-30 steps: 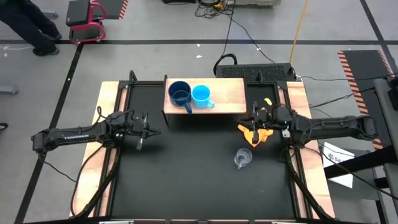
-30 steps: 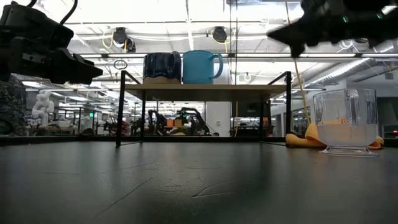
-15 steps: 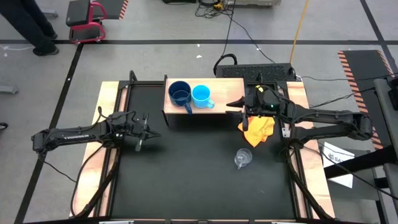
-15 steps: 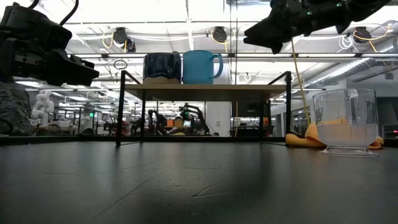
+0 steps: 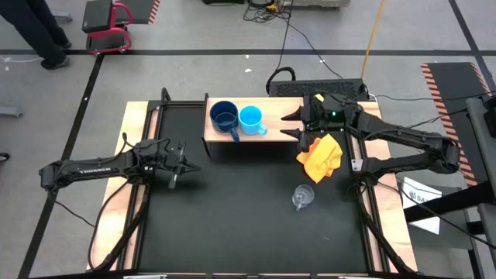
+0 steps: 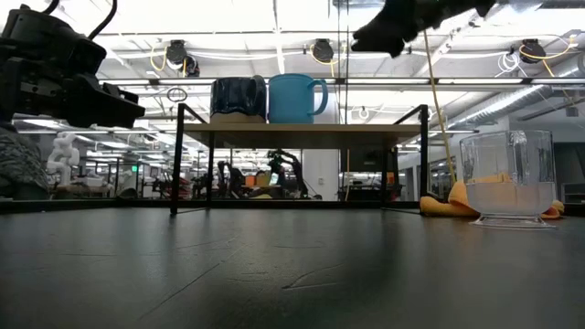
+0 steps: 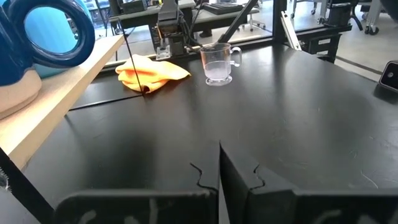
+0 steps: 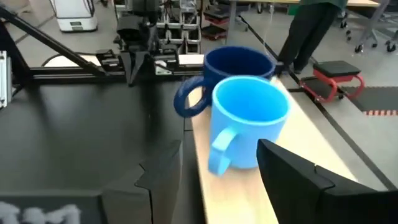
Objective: Stack small to large cups/mugs on shelf
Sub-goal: Put the blue mug on the shelf
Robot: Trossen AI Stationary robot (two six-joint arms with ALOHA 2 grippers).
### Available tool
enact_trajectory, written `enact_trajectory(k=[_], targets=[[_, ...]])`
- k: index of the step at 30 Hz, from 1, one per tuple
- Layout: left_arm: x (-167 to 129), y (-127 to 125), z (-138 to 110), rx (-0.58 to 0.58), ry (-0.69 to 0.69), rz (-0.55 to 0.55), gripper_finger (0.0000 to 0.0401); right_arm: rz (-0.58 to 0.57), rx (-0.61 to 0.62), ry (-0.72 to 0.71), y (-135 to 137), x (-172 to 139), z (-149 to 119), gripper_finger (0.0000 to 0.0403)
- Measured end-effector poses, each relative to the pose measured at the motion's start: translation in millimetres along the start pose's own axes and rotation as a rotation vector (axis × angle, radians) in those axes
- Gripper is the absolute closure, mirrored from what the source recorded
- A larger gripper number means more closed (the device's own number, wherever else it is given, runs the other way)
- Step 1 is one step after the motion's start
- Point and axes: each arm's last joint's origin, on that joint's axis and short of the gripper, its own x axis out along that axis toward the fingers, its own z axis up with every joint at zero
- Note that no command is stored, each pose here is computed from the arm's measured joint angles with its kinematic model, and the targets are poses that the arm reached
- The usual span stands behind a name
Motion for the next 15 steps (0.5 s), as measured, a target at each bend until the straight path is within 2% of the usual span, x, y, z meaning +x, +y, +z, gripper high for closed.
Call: enact_trajectory(k=[3,7,12,15], targets=[[0.0,0.0,0.0,-0.002,0.0,0.0,0.0379,-0.022,0.024,0.034,-9.4,-2.1,11.0,0.0203],[0.0,0.0,0.1,0.0,-0.001,0.0,0.0385,0.053,0.08,0.06,-15.6,7.3,9.2,0.0203],[0.0,0.0,0.1,0.003,-0.001,0.0,0.0398,0.088,0.082,0.122,-13.1,30.9,-14.2,0.0204],[0.0,-0.3,0.1,0.002,-0.002,-0.012,0.0391,0.087,0.078,0.089,-13.6,42.4,-25.8,0.0204]])
